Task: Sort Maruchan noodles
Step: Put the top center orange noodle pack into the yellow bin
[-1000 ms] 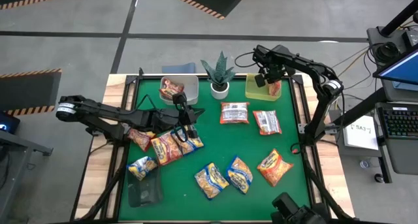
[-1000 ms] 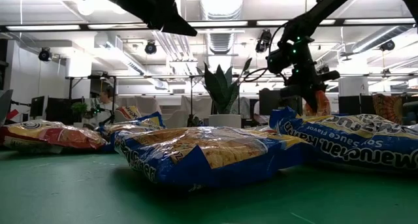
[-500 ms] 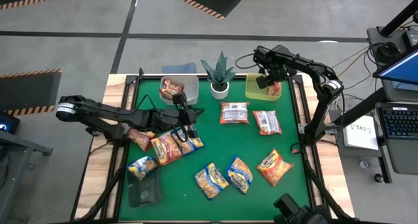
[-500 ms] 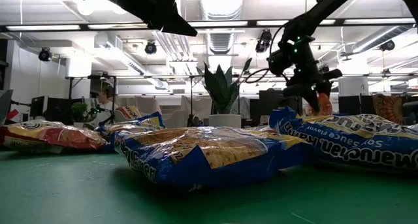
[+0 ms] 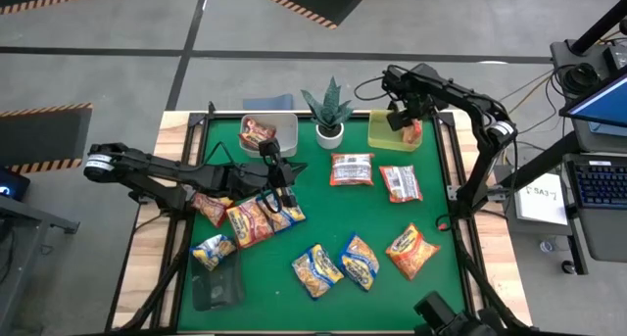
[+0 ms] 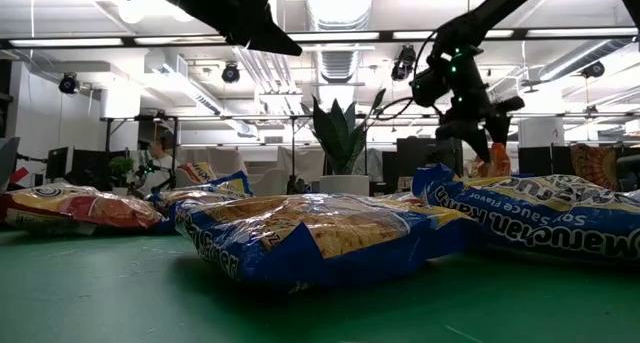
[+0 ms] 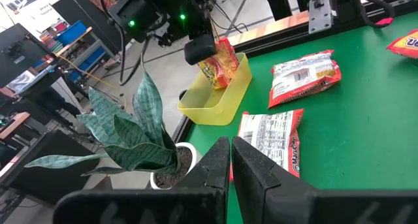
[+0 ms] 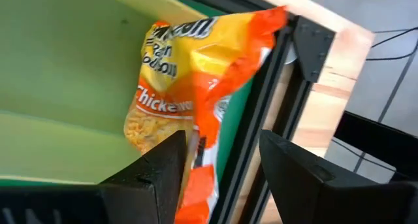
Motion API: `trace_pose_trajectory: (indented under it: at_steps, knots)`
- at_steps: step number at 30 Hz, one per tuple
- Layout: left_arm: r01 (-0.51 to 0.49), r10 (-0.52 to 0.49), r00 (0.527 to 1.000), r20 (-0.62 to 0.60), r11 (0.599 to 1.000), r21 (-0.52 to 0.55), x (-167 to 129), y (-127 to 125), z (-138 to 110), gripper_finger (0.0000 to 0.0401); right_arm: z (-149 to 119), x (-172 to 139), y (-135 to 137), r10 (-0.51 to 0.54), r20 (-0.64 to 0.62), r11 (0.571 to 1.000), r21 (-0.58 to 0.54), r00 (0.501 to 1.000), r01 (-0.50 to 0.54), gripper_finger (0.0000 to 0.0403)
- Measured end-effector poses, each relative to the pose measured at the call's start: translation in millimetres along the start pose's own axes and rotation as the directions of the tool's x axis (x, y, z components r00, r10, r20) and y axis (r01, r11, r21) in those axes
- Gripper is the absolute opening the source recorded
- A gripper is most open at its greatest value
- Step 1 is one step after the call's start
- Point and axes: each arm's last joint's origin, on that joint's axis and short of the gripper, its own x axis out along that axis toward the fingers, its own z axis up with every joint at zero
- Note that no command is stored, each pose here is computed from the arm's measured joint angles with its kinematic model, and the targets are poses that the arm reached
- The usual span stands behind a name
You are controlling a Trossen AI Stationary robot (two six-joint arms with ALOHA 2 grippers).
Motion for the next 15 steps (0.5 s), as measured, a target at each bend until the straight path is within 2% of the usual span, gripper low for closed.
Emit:
trace_pose_trajectory:
  at_steps: [7, 11, 15]
  knots:
    - [0.000, 0.000, 1.000, -0.001, 1.000, 0.000, 0.0, -0.1, -0.2, 0.0000, -11.2, -36.8, -10.2, 0.041, 0.104, 0.999, 0.012, 0.994, -0.043, 0.0185]
    - [0.000, 0.000, 1.000, -0.001, 1.000, 0.000, 0.0, -0.1, -0.2, 0.0000, -33.7, -64.9, -14.2, 0.084, 0.201, 0.996, -0.008, 0.976, -0.084, 0.0185]
    - [0.000, 0.000, 1.000, 0.000, 1.000, 0.000, 0.0, -0.1, -0.1, 0.0000, -65.9, -93.1, -12.0, 0.153, 0.317, 0.988, -0.066, 0.936, -0.139, 0.0185]
